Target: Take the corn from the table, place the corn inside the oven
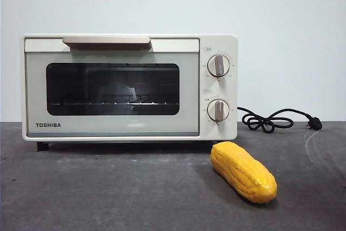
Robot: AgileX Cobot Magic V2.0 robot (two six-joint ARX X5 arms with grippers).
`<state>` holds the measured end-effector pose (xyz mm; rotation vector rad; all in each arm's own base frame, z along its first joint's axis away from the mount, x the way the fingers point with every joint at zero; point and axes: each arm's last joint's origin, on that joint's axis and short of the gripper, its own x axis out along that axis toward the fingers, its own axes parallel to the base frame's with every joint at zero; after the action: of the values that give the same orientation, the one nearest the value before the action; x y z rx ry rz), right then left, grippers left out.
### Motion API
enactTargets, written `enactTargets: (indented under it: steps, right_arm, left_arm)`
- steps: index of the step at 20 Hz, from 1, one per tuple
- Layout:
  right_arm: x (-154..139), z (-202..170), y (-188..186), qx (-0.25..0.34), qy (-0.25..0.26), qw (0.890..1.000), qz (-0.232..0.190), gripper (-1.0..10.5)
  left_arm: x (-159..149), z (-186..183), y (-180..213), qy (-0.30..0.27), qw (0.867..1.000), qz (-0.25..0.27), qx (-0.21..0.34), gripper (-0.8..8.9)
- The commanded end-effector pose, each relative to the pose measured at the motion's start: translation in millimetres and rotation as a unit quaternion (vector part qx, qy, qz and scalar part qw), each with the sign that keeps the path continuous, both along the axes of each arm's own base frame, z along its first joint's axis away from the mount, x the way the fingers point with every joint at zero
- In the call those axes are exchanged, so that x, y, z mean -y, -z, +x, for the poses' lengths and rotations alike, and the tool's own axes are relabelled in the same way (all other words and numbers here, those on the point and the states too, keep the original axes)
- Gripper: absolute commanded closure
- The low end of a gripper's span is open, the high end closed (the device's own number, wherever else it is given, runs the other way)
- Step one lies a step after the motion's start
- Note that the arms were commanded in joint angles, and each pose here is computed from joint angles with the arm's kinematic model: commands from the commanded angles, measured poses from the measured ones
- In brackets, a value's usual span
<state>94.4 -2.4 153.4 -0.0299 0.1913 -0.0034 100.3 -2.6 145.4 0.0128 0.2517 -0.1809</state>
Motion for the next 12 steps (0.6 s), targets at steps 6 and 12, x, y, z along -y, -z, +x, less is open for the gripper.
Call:
enactTargets:
  steps: [6,12]
  right_arm:
    - [-3.4,0.5,1.6,-0.007,-0.021,0.979,0.204,9.5]
    - [-3.7,0.5,1.3,-0.014,-0.003,0.949,0.316,9.5]
  left_arm:
    - [1.1,1.1,-2.6,-0.002,0.997,-0.078,0.007,8.14]
    - [1.2,1.1,-2.8,-0.041,0.969,-0.243,-0.027,8.14]
